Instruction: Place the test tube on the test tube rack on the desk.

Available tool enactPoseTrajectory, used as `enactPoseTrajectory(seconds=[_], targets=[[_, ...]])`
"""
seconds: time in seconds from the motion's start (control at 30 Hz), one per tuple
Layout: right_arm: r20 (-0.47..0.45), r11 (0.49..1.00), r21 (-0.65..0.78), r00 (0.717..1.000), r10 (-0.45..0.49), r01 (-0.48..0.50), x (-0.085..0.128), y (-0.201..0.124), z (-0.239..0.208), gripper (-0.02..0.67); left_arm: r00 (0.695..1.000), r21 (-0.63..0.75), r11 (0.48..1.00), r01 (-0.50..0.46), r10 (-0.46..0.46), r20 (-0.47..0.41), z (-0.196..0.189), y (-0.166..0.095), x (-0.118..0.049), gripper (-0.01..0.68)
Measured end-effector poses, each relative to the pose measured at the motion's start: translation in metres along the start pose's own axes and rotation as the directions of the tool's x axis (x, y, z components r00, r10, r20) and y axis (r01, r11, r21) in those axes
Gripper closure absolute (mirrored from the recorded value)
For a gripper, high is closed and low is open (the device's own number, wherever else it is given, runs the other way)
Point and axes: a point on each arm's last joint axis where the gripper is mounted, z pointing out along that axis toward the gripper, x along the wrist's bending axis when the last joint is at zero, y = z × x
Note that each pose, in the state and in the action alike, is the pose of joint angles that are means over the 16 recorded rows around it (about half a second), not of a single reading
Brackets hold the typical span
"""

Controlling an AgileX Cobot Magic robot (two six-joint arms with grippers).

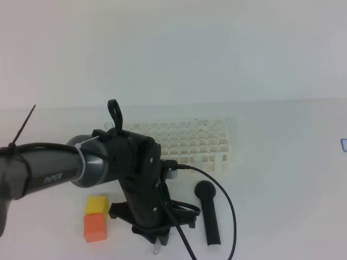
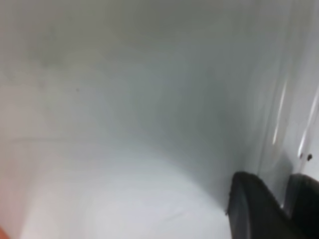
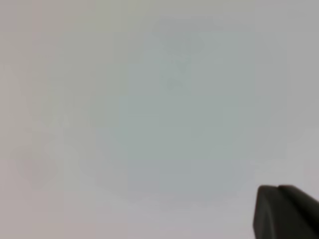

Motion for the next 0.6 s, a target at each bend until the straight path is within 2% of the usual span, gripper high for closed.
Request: enactPoseTrajectory(seconds=[0.1, 0.2, 0.4, 0.6], targets=[[0.138, 0.993, 0.119, 0.99, -0.007, -0.009, -0.012, -0.006, 0.0, 0.65, 1.0, -0.001, 1.0, -0.002, 0.002, -0.002, 0.0, 0.0, 0.0, 0.666], [0.184, 0.957, 0.281, 0.983, 0.012, -0.064, -0.015, -0.017, -0.003, 0.65, 1.0, -0.003, 1.0, -0.004, 0.004, -0.003, 0.0, 0.001, 0.0, 0.666], [0.139, 0.857, 0.498, 0.988, 0.072, -0.133, -0.007, -0.031, -0.01, 0.65, 1.0, -0.005, 1.0, -0.012, 0.012, -0.01, 0.0, 0.001, 0.001, 0.652], [0.101, 0.823, 0.553, 0.991, 0.089, -0.13, -0.003, -0.035, -0.012, 0.65, 1.0, -0.007, 1.0, -0.02, 0.02, -0.018, 0.0, 0.001, 0.001, 0.659]])
